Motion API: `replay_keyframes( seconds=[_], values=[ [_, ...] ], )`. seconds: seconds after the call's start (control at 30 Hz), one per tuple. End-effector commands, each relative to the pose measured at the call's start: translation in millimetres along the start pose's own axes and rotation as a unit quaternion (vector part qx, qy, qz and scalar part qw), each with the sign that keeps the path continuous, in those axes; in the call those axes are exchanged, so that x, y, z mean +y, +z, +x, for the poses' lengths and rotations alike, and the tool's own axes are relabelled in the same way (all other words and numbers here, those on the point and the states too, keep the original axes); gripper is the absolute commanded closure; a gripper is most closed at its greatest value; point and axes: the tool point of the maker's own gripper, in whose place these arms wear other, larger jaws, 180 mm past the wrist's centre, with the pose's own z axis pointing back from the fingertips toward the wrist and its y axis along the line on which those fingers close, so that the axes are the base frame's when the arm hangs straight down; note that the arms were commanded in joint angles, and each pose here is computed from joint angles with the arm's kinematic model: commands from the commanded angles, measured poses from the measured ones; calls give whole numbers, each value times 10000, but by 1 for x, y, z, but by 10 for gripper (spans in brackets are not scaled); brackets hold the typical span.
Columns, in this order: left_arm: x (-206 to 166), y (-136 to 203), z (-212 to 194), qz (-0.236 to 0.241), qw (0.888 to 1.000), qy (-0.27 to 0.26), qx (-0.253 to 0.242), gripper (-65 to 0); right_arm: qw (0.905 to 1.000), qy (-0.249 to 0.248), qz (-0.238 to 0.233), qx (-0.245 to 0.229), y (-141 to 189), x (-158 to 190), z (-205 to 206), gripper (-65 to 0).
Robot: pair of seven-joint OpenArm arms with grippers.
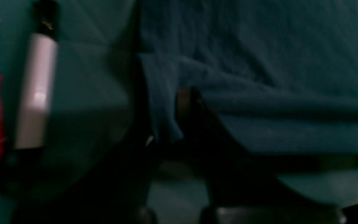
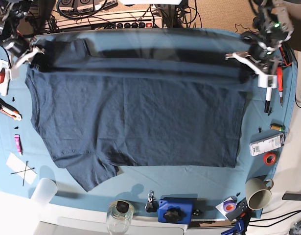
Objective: Fold the T-shirt properly
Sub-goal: 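Fold the shoulder edge with both grippers over toward the hem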
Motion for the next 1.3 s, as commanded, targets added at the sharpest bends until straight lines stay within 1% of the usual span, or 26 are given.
replay_keyframes(
  seconds=[0.0, 0.03, 0.1, 0.23, 0.3, 0.4, 0.5, 0.63, 0.77, 0.93, 1.17, 1.27],
  values=[
    [5, -2, 18, 121, 9993, -154, -317, 0, 9996, 187, -53, -215, 3, -2, 19, 0],
    [9, -4, 24, 224, 9988, -201, -389, 0, 9994, 235, -73, -229, 1, -1, 22, 0],
    [15, -8, 38, 382, 9976, -126, -564, 0, 9988, 329, -141, -338, -3, -2, 30, 0],
    [10, -13, 58, 291, 9962, -126, -809, 0, 9969, 503, -260, -544, -10, -3, 45, 0],
    [5, -20, 60, 206, 9963, -123, -823, 0, 9964, 568, -276, -558, -14, -2, 50, 0],
    [-2, -37, 54, 79, 9977, -93, -662, 0, 9961, 604, -263, -591, -22, -1, 57, 0],
    [2, -54, 51, 160, 9982, -195, -536, 0, 9959, 508, -246, -704, -33, -4, 65, 0],
    [8, -68, 61, 255, 9979, -226, -555, 0, 9958, 213, -197, -865, -47, -13, 74, 0],
    [10, -76, 68, 254, 9978, -181, -588, 0, 9949, -8, -88, -1003, -57, -16, 87, 0],
    [16, -90, 64, 271, 9986, -55, -446, 0, 9928, -200, 25, -1177, -68, -17, 106, 0],
    [15, -94, 76, 255, 9981, -53, -553, 0, 9893, -306, -22, -1424, -80, -22, 134, 0],
    [15, -95, 82, 249, 9978, -59, -610, 0, 9892, -383, -4, -1414, -87, -24, 140, 0]
  ],
)
